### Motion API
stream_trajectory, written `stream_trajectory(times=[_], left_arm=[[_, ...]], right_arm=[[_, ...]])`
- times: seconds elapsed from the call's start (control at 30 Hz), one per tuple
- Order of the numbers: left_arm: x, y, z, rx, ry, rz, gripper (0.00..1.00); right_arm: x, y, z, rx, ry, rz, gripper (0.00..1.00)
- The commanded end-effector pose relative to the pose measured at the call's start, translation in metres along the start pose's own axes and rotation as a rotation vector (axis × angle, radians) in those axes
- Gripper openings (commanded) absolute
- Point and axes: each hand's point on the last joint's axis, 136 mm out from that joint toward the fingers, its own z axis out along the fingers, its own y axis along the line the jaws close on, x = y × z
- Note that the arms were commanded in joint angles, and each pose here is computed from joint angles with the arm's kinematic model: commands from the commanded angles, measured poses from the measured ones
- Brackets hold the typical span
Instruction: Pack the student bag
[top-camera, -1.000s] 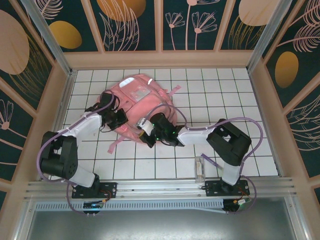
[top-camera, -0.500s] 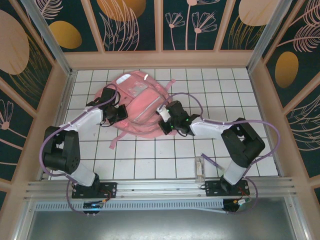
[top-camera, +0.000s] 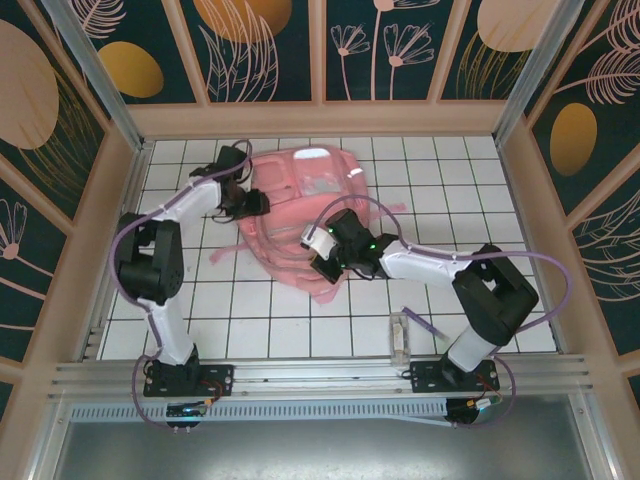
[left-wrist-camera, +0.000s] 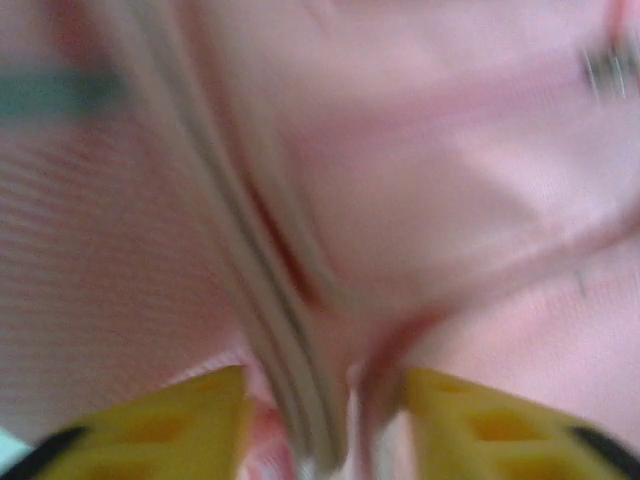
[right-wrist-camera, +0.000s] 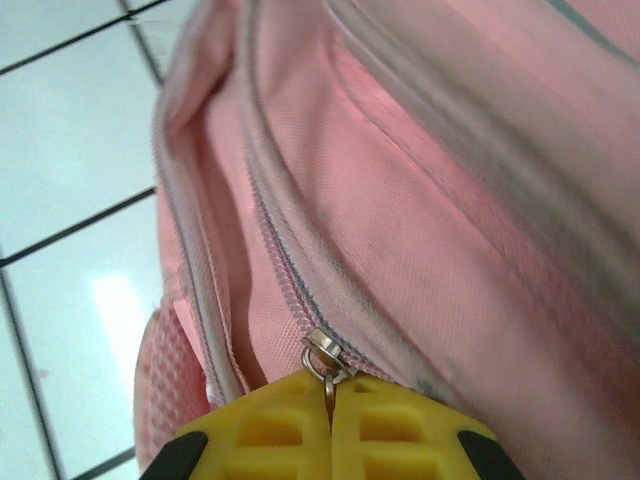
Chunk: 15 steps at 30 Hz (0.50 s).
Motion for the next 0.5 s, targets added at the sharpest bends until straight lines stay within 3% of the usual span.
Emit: stream_trajectory(times=[0.0,0.1,0.23,0.33,0.47], left_arm=[[-0.034,0.015,-0.019,-0.067,-0.072,-0.015,0.78],[-0.005,0.029,-0.029,-0.122,-0.028,-0.075,0.99],[0.065,0.038,-0.035,-0.089,0.078,-0.170,0.99],[0.090,0.023,-0.048,0.033,0.074,-0.243,0.99],[0.096,0.004,-0.057,0.133,0.052,-0.296,0.99]], right_arm=[[-0.018,0.019,0.010,-0.068,-0.026,0.011,0.00],[-0.039,0.014,0.022,-0.034,-0.085,0.060,0.00],[-0.059,0.018,0.032,-0.030,-0.167,0.126,0.00],[-0.072,0.030,0.033,-0.065,-0.244,0.132,0.00],[-0.083,0.047,0.040,-0.102,-0.279,0.099,0.00]])
